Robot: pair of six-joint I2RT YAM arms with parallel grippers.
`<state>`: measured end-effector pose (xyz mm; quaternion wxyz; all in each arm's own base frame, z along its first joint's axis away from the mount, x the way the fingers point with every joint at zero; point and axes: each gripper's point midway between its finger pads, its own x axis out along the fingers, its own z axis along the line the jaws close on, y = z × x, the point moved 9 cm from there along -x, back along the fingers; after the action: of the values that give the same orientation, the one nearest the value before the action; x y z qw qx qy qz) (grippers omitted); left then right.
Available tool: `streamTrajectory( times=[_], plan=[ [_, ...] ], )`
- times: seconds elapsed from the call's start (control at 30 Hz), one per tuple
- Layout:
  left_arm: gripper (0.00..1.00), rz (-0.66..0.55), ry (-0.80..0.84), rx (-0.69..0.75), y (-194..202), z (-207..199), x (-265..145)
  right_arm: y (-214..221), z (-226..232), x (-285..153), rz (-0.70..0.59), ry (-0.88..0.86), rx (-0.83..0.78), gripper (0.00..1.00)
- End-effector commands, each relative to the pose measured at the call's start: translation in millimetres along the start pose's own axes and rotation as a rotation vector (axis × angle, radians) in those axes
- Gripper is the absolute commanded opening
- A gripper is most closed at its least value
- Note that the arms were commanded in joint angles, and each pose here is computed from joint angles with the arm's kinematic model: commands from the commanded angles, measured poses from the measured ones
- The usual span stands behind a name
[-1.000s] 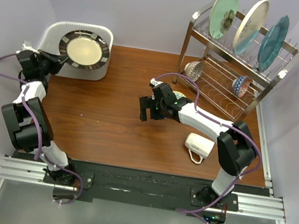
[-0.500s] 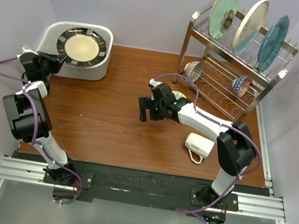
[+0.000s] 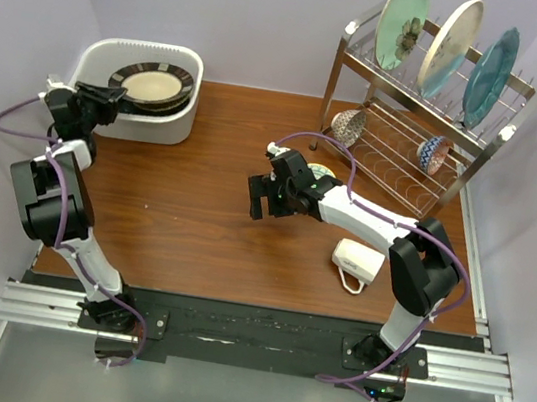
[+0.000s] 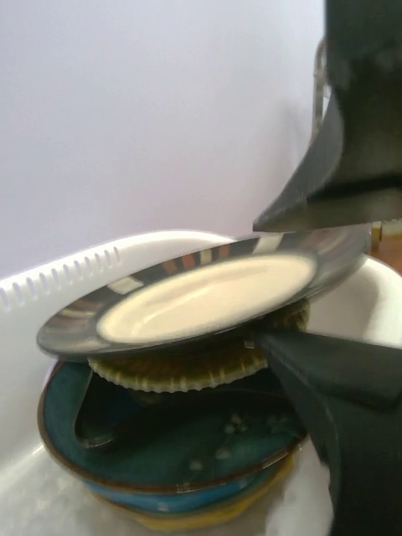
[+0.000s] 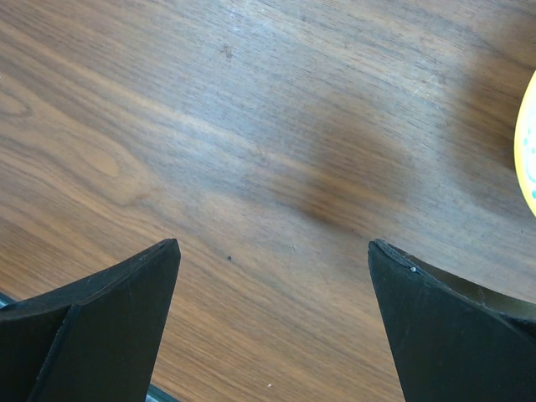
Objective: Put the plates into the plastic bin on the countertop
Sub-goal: Place the plate in the plastic bin, then reset both arms
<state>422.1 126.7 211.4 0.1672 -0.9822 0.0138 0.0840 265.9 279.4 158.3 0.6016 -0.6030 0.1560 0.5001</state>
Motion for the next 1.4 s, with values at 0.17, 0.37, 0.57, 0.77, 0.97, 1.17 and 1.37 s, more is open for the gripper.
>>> streamTrajectory(
  times=[0.17, 0.37, 0.57, 0.77, 0.97, 1.17, 1.37],
  plan=[
    [0.88, -0.083, 0.176, 0.135, -13.6, -62.6, -13.4, -19.2, 6.3, -20.4, -0.092, -0.014, -0.017, 0.98],
    [1.00, -0.112, 0.175, 0.221, 1.8, -75.7, -41.4, -18.9, 7.7, -21.8, -0.093, -0.019, -0.018, 0.99],
    [1.00, -0.157, 0.127, 0.261, 9.7, -80.8, -67.9, -18.4, 8.3, -25.3, -0.101, -0.019, -0.020, 0.99],
    [1.00, -0.073, 0.081, 0.245, 11.9, -72.5, -57.2, -18.9, 9.3, -27.7, -0.103, -0.023, -0.018, 0.99],
    [1.00, -0.020, 0.090, 0.280, 17.6, -72.6, -54.3, -20.3, 8.9, -32.1, -0.115, -0.018, -0.018, 0.99],
    [1.00, 0.008, 0.118, 0.363, 23.2, -78.6, -65.6, -22.0, 8.9, -33.3, -0.120, -0.017, -0.014, 0.99],
    [1.00, 0.012, 0.153, 0.523, 28.6, -96.2, -79.3, -25.1, 8.9, -37.4, -0.132, -0.003, -0.017, 0.99]
  ],
)
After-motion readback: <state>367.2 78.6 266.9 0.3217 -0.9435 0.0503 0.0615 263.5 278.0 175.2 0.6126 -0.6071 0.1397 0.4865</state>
